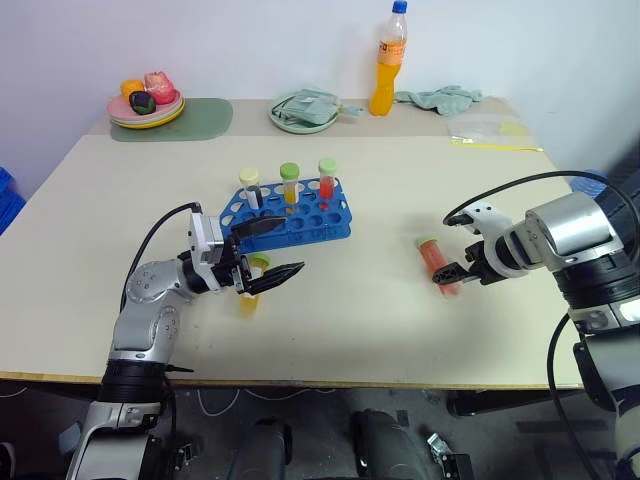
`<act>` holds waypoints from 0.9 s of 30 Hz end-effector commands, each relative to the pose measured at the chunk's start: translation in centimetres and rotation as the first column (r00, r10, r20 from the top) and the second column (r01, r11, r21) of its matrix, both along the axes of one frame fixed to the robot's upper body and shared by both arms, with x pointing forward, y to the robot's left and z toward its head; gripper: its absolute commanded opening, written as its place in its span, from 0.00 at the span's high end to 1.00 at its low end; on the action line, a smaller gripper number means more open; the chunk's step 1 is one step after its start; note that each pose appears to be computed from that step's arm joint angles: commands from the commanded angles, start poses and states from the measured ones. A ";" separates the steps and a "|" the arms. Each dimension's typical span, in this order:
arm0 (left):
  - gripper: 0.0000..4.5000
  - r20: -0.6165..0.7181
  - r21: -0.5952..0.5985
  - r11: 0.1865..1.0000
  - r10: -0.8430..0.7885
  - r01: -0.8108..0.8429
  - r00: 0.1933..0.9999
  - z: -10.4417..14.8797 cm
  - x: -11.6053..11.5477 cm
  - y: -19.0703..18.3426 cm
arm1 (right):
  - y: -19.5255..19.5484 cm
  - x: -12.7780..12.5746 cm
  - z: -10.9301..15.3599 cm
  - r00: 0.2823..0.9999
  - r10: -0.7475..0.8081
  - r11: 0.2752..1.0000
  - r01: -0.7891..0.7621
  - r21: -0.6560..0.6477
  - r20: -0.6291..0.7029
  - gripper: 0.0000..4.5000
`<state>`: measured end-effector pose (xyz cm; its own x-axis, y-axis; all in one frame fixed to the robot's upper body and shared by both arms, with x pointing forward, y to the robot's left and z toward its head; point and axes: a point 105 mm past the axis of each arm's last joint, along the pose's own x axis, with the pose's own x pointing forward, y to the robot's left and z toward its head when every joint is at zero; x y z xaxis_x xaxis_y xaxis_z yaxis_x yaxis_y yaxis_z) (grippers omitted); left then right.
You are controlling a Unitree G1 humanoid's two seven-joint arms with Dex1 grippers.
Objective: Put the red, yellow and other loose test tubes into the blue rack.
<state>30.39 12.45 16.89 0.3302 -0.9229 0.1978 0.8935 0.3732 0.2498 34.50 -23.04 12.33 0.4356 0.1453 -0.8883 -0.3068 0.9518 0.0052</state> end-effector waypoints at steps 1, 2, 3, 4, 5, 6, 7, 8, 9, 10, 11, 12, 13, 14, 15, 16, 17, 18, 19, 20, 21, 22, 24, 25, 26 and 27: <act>0.01 0.045 -0.018 1.000 0.006 -0.006 0.999 0.8 -0.6 0.0 | 0.4 1.1 1.4 0.998 0.016 1.000 -0.016 -0.002 0.062 0.00; 0.01 0.045 -0.018 1.000 0.009 -0.008 0.999 0.7 -0.7 0.0 | 0.5 1.3 1.4 0.998 0.016 1.000 -0.016 -0.001 0.066 0.00; 0.01 0.045 -0.018 1.000 0.010 -0.009 0.999 0.7 -0.7 0.1 | 0.6 1.4 1.3 0.998 0.017 1.000 -0.017 -0.001 0.067 0.00; 0.01 0.044 -0.018 1.000 0.012 -0.011 0.999 0.7 -0.8 0.1 | 0.7 1.5 1.3 0.998 0.019 1.000 -0.019 -0.002 0.067 0.00; 0.01 0.044 -0.018 1.000 0.014 -0.013 0.999 0.7 -0.8 0.2 | 0.8 1.5 1.2 0.998 0.024 1.000 -0.024 -0.002 0.066 0.00; 0.01 0.043 -0.017 1.000 0.018 -0.017 0.999 0.7 -0.8 0.3 | 1.1 1.6 1.1 0.997 0.030 1.000 -0.030 0.000 0.064 0.00; 0.01 0.042 -0.016 1.000 0.021 -0.020 0.999 0.7 -0.8 0.3 | 1.4 1.7 1.0 0.997 0.041 0.999 -0.041 0.000 0.063 0.00; 0.01 0.043 -0.015 1.000 0.024 -0.023 0.999 0.7 -0.8 0.4 | 1.6 1.8 0.8 0.997 0.052 0.999 -0.051 -0.004 0.065 0.00; 0.01 0.043 -0.016 1.000 0.026 -0.026 0.999 0.7 -0.9 0.4 | 1.7 1.9 0.7 0.996 0.057 0.998 -0.056 -0.009 0.066 0.00; 0.01 0.043 -0.017 0.999 0.028 -0.027 0.999 0.7 -0.9 0.3 | 1.7 1.9 0.6 0.996 0.060 0.998 -0.060 -0.014 0.067 0.00; 0.01 0.042 -0.019 0.999 0.030 -0.029 0.999 0.7 -1.0 0.3 | 1.8 2.0 0.5 0.996 0.061 0.998 -0.061 -0.016 0.067 0.00; 0.01 0.041 -0.019 0.999 0.031 -0.030 0.999 0.7 -1.0 0.3 | 1.8 2.0 0.3 0.996 0.066 0.998 -0.065 -0.022 0.065 0.00; 0.01 0.040 -0.020 0.999 0.032 -0.031 0.999 0.6 -1.1 0.3 | 1.8 2.0 0.1 0.995 0.071 0.997 -0.069 -0.030 0.063 0.00; 0.00 0.039 -0.020 0.999 0.033 -0.032 0.999 0.6 -1.2 0.3 | 1.7 2.0 0.0 0.995 0.075 0.997 -0.073 -0.034 0.061 0.06; 0.00 0.038 -0.020 0.999 0.035 -0.034 0.999 0.5 -1.2 0.3 | 1.7 1.9 -0.2 0.996 0.075 0.997 -0.073 -0.031 0.056 0.11; 0.00 0.036 -0.021 0.999 0.038 -0.037 0.999 0.5 -1.3 0.4 | 1.8 1.8 -0.3 0.996 0.077 0.997 -0.076 -0.028 0.052 0.19; 0.00 0.035 -0.021 0.999 0.040 -0.040 0.999 0.5 -1.3 0.4 | 1.9 1.8 -0.4 0.996 0.080 0.997 -0.078 -0.030 0.050 0.28; 0.00 0.034 -0.020 0.999 0.042 -0.041 0.999 0.5 -1.3 0.5 | 1.9 1.8 -0.4 0.995 0.082 0.996 -0.080 -0.030 0.049 0.40; 0.00 0.032 -0.020 0.999 0.042 -0.042 0.999 0.4 -1.3 0.5 | 2.0 1.8 -0.4 0.995 0.085 0.996 -0.084 -0.030 0.050 0.51; 0.00 0.031 -0.020 0.999 0.042 -0.041 0.999 0.4 -1.4 0.5 | 2.1 1.8 -0.4 0.995 0.089 0.996 -0.088 -0.031 0.052 0.62; 0.00 0.031 -0.018 0.999 0.042 -0.041 0.999 0.4 -1.3 0.5 | 2.1 1.8 -0.3 0.994 0.097 0.995 -0.095 -0.036 0.057 0.72; 0.00 0.031 -0.018 0.999 0.042 -0.041 0.999 0.4 -1.3 0.5 | 2.1 1.9 -0.2 0.993 0.105 0.994 -0.102 -0.044 0.062 0.79; 0.00 0.030 -0.014 0.999 0.041 -0.040 0.999 0.5 -1.2 0.6 | 2.1 1.9 0.0 0.991 0.112 0.993 -0.109 -0.049 0.071 0.79; 0.00 0.030 -0.013 0.999 0.040 -0.040 0.999 0.5 -1.1 0.6 | 2.0 1.9 0.2 0.991 0.114 0.993 -0.110 -0.053 0.077 0.79; 0.00 0.030 -0.013 0.999 0.039 -0.038 0.999 0.5 -1.0 0.6 | 2.0 2.0 0.4 0.990 0.116 0.992 -0.112 -0.052 0.083 0.79; 0.00 0.029 -0.013 0.999 0.036 -0.036 0.999 0.6 -1.0 0.6 | 2.0 2.0 0.6 0.989 0.117 0.992 -0.113 -0.046 0.088 0.79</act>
